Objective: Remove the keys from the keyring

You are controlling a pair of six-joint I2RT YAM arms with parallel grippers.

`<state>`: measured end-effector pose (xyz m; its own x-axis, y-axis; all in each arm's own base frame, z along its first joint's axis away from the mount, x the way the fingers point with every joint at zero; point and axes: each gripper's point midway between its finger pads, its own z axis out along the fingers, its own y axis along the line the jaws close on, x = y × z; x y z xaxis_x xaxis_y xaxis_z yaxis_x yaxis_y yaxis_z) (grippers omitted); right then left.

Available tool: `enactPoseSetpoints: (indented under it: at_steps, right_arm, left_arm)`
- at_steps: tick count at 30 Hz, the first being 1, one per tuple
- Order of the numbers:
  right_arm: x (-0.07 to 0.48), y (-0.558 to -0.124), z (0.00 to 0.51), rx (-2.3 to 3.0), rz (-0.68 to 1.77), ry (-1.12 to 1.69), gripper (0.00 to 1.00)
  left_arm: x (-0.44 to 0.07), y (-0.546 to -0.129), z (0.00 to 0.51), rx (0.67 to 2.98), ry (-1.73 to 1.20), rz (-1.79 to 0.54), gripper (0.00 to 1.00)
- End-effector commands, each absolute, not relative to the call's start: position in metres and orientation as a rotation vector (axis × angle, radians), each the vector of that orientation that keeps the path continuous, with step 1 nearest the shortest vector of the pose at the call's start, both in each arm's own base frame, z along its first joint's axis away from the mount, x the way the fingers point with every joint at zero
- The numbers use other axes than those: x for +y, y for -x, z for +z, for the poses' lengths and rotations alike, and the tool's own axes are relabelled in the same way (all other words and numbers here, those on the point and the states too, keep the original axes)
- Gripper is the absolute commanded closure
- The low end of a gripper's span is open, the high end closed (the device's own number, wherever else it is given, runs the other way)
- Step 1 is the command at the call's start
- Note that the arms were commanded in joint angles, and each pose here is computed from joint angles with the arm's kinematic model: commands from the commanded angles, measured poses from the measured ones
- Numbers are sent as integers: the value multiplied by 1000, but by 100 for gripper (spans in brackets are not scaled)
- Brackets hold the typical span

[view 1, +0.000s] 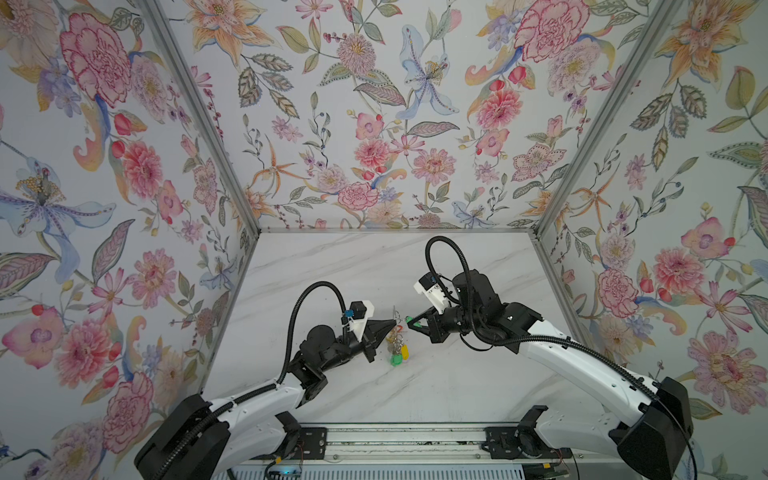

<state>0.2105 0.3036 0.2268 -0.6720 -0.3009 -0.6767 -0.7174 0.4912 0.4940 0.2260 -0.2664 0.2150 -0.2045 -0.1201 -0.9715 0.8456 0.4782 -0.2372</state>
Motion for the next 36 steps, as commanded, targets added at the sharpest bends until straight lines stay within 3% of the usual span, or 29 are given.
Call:
enactPoseSetpoints:
  at_steps: [1,18,36]
  right_arm:
    - [286,-220,233,2231,1012,722,100]
    - [313,-203,194,2295,1067,749,100]
    - [325,-179,183,2328,1105,762,100]
  left_arm:
    - [-224,-261,187,1658,-435,-806,100]
    - [-205,-263,214,1553,-334,-758,100]
    - [-188,-274,209,1569,-275,-629,100]
